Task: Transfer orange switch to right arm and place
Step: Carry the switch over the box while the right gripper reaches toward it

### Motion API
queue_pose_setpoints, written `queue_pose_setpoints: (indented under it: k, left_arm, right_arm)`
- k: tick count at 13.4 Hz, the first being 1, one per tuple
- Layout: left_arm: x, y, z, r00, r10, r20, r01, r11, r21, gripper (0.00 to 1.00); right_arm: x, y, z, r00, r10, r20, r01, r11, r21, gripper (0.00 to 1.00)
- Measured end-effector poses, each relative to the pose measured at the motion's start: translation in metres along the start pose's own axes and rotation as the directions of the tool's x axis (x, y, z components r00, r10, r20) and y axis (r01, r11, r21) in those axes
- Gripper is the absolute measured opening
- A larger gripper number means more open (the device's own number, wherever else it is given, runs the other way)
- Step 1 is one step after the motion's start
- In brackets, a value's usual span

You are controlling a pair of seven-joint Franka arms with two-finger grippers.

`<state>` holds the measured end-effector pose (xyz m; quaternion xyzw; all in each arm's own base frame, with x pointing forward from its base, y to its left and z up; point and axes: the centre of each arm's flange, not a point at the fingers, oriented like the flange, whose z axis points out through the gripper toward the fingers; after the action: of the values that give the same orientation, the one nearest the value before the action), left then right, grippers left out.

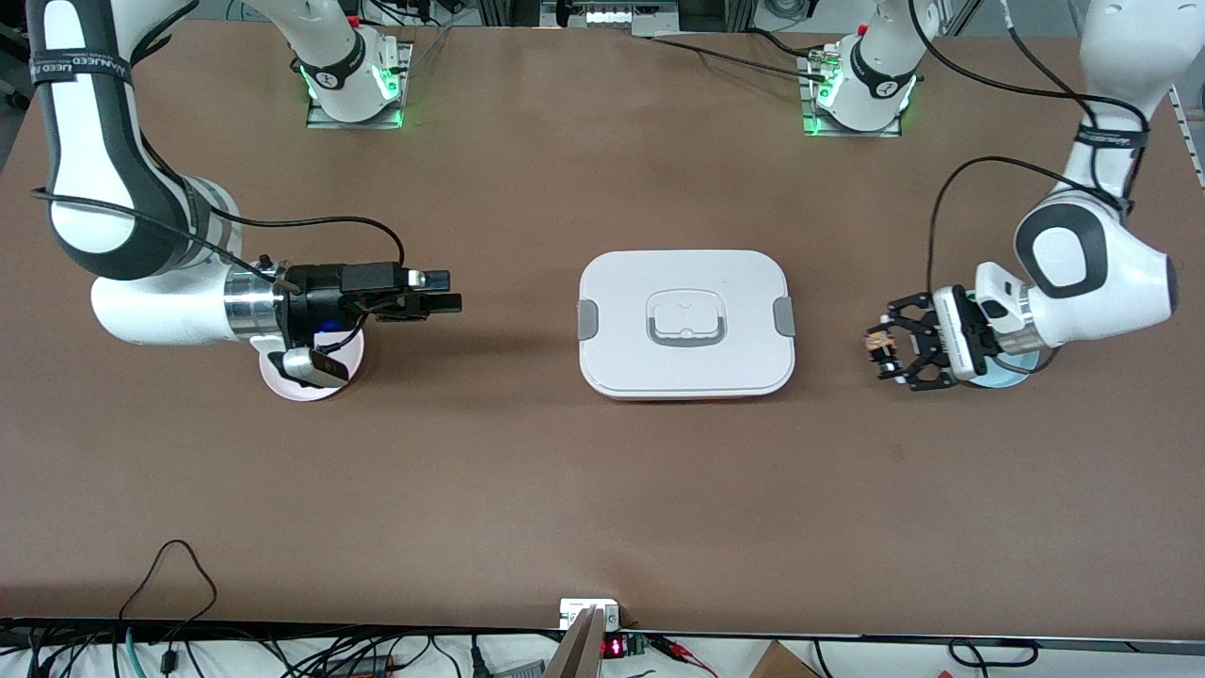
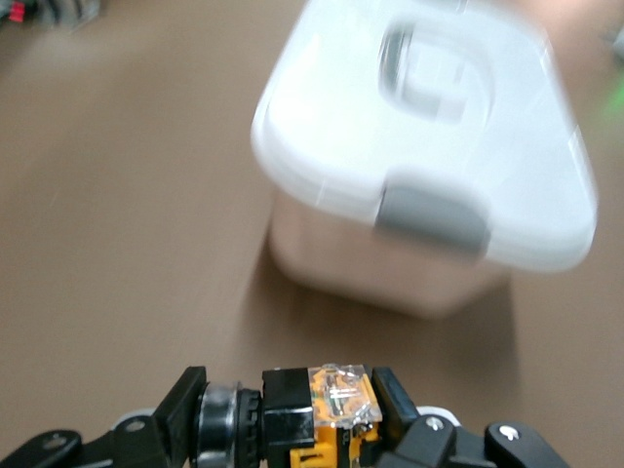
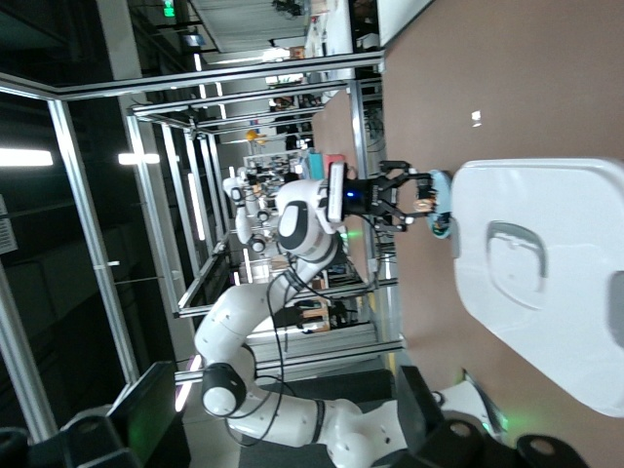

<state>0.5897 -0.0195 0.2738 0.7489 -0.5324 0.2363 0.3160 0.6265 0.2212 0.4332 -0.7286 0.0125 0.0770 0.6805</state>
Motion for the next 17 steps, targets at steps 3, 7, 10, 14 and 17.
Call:
queue_pose_setpoints:
  k: [3, 7, 10, 14, 17]
  left_arm:
    - [0.072, 0.024, 0.045, 0.968, -0.062, -0.243, 0.047, 0.997, -0.066, 0.74]
    - [0.167, 0.063, 0.094, 0.861, -0.140, -0.488, 0.065, 0.984, -0.167, 0.74]
    - [0.238, 0.092, 0.116, 0.752, -0.198, -0.628, 0.069, 0.972, -0.224, 0.74]
    - [0.296, 0.129, 0.147, 0.730, -0.195, -0.655, 0.052, 0.971, -0.232, 0.74]
    - [0.318, 0.141, 0.158, 0.719, -0.213, -0.661, 0.052, 0.966, -0.255, 0.74]
  right_arm:
    - [-0.004, -0.002, 0.034, 1.000, 0.009, -0.002, -0.009, 0.999, 0.034, 1.00]
    - [-0.001, 0.011, 0.042, 1.000, 0.031, -0.001, -0.031, 0.999, 0.039, 1.00]
    - [0.000, 0.015, 0.042, 0.999, 0.038, -0.003, -0.038, 0.998, 0.043, 1.00]
    - [0.003, 0.022, 0.053, 0.998, 0.062, -0.009, -0.061, 0.994, 0.094, 1.00]
    - [0.000, 0.030, 0.072, 0.997, 0.078, 0.005, -0.078, 0.990, 0.119, 1.00]
